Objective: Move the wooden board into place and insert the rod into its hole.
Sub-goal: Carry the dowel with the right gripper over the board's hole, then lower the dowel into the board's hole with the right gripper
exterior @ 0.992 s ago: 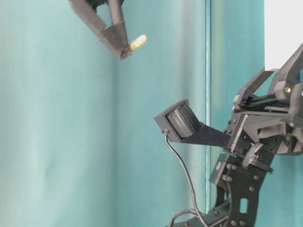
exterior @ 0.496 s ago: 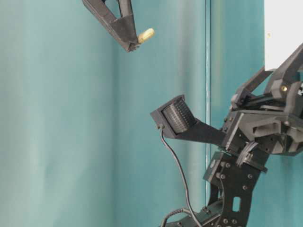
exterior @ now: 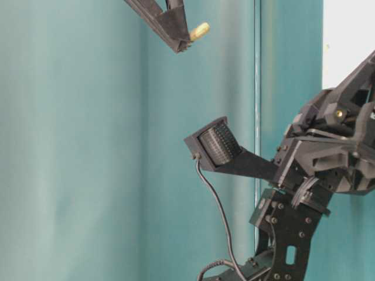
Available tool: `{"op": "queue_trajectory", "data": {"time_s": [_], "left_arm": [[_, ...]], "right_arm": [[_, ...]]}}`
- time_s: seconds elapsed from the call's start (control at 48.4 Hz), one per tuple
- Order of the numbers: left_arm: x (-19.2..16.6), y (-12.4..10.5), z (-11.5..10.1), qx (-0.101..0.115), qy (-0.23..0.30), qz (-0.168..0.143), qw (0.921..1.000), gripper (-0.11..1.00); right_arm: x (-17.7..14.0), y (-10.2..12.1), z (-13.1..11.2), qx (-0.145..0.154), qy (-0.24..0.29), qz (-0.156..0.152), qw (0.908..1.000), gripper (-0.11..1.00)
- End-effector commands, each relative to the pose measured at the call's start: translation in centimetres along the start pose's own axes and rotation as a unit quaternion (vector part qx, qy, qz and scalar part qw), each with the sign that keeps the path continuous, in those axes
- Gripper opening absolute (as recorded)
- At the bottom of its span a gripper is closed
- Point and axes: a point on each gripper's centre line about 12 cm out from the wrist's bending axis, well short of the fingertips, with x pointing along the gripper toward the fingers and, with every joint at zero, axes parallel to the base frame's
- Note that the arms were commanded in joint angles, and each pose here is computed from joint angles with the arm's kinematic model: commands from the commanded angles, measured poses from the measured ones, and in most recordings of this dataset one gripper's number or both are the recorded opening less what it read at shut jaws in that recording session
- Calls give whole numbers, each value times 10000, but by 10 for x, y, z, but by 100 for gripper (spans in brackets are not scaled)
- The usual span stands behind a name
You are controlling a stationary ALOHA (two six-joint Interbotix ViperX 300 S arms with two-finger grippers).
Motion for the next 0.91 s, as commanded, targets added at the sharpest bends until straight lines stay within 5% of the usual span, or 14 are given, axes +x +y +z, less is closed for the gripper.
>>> {"op": "queue_trajectory", "data": {"time_s": [0.0,0.413,0.889], "left_arm": [[-3,-11,21,42,-218,-110,9997,22],[2,-14,22,45,-50,-155,9999,22],[3,-15,20,49,26,-167,9998,22]], "right_arm": [[0,0,4,13,-167,58,9998,8],[22,-19,-28,-284,-235,117,9993,8],[34,-32,-67,-229,1,105,9997,8]]}}
